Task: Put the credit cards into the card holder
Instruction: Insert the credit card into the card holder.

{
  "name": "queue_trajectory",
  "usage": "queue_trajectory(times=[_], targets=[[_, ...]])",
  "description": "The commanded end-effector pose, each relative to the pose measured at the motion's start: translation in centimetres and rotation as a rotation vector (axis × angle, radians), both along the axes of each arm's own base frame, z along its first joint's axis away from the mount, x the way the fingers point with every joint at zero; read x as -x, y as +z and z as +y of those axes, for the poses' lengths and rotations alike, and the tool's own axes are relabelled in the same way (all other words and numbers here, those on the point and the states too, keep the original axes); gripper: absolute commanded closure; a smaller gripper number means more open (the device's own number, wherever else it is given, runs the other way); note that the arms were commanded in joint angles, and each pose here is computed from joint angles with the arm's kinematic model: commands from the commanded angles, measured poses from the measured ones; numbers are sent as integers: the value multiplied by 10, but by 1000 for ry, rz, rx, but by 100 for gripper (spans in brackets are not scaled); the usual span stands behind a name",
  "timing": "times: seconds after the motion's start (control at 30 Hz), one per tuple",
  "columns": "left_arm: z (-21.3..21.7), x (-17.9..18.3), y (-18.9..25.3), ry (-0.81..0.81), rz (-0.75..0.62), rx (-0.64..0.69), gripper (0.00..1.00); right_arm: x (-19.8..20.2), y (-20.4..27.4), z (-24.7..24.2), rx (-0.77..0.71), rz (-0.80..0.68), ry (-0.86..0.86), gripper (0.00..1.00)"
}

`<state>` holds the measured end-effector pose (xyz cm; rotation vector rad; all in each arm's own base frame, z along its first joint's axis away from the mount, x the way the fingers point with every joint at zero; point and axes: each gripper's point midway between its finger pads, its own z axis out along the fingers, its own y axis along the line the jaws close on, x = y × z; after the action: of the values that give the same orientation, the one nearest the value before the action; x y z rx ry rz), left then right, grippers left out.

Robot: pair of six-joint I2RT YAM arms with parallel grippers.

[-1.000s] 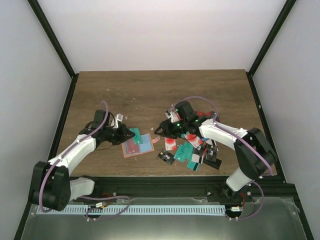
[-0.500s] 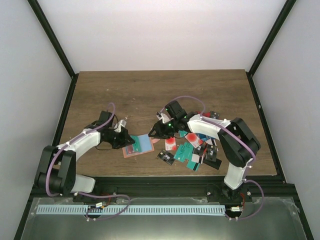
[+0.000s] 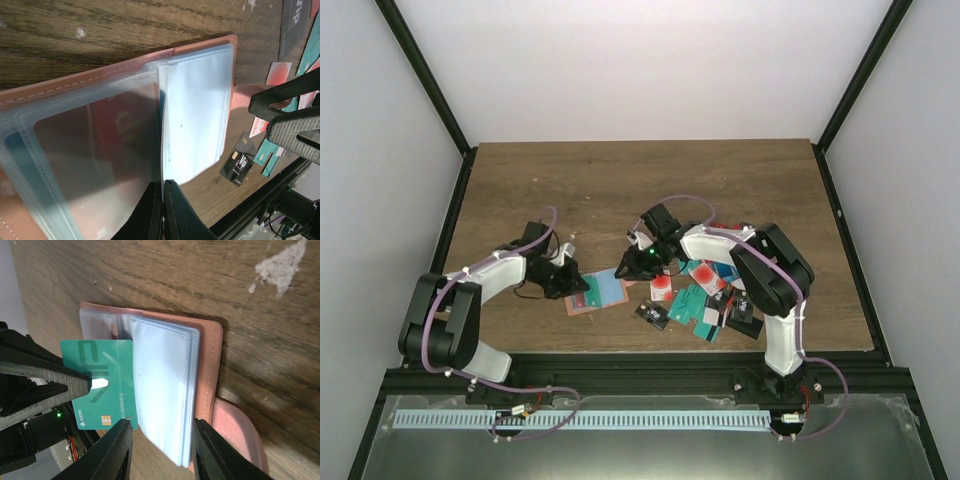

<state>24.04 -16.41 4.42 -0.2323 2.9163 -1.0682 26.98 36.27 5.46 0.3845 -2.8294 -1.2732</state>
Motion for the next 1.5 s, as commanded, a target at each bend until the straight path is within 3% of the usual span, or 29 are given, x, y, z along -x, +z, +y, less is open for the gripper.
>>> queue_trajectory(times=[0.0, 0.27, 0.5, 0.97, 1.47], targets=[[6, -6, -1, 4, 0, -33, 96, -4, -1, 4, 4, -9, 15, 65], [8, -9, 3, -11, -13, -52, 96, -1, -21, -4, 34, 25, 10, 66], [-3, -13, 4, -51, -32, 21, 96, 0, -32, -6, 46, 36, 17, 66], [3, -15, -2, -81, -49, -29, 96, 0, -43, -12, 61, 52, 9, 67], [-3, -16, -1, -95, -86, 50, 96, 6, -52, -13, 60, 77, 12, 68]])
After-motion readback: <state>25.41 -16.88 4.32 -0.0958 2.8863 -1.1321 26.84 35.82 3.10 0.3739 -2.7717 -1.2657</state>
